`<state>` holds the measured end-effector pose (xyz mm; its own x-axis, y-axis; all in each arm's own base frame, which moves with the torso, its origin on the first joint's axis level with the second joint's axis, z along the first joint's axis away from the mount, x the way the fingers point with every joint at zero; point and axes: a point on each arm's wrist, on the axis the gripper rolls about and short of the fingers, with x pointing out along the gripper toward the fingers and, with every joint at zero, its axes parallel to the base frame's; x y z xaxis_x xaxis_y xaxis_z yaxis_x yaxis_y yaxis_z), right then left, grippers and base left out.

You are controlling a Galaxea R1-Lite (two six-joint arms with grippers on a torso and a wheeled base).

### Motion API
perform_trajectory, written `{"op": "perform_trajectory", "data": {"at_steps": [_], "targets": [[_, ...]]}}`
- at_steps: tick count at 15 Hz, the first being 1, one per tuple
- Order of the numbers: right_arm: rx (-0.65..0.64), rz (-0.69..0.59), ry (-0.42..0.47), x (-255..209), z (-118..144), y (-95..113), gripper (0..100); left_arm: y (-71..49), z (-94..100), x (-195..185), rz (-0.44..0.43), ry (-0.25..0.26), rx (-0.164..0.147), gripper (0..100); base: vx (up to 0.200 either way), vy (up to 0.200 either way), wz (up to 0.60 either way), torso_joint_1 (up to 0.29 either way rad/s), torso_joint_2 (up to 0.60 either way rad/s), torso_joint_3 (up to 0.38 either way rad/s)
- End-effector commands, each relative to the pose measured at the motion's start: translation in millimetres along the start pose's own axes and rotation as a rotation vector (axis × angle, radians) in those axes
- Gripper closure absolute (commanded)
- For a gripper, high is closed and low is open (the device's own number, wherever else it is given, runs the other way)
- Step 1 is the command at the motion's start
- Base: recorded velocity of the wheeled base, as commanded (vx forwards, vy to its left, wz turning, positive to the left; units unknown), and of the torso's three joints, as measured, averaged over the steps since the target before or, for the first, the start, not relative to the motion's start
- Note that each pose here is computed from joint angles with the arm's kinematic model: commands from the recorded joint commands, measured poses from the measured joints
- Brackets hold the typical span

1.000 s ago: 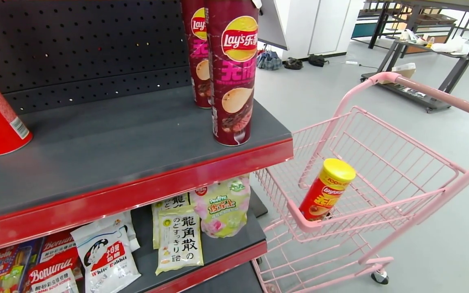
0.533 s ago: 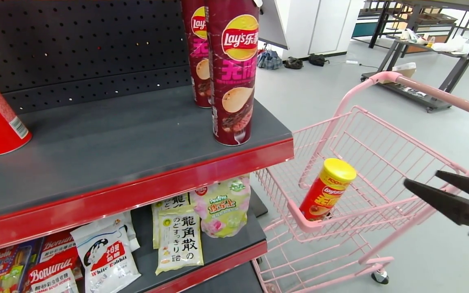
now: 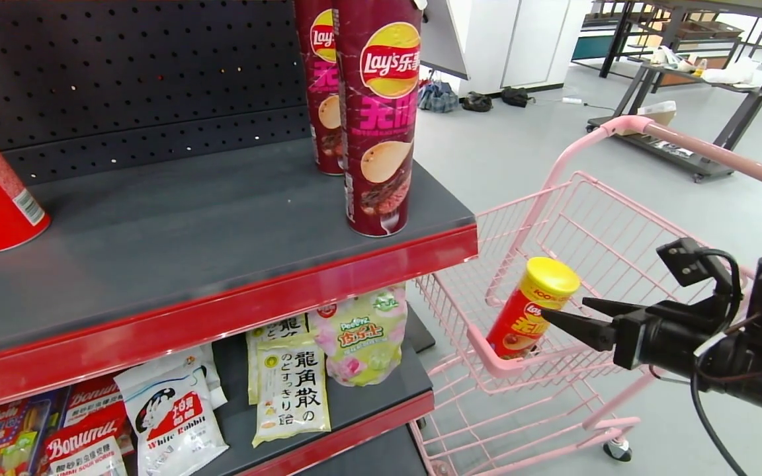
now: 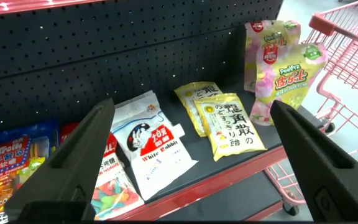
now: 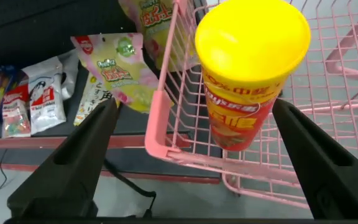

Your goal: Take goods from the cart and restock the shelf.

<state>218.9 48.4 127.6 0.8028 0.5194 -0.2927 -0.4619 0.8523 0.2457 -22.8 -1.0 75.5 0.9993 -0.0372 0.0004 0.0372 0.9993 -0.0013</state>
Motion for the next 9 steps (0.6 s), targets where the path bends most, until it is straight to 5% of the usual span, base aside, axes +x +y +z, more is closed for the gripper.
{"op": "perform_trajectory", "data": {"at_steps": [1,9], "targets": [[0.029,-0.012,0.068,25,-15,-13,0,0.0,0.0,0,0.000,0.000,0.000,0,0.000,0.000,0.00,0.000,0.00,0.000],[0.049,-0.049,0.066,67,-18,-43,0,0.0,0.0,0,-0.001,0.000,0.001,0,0.000,0.000,0.00,0.000,0.00,0.000]]}}
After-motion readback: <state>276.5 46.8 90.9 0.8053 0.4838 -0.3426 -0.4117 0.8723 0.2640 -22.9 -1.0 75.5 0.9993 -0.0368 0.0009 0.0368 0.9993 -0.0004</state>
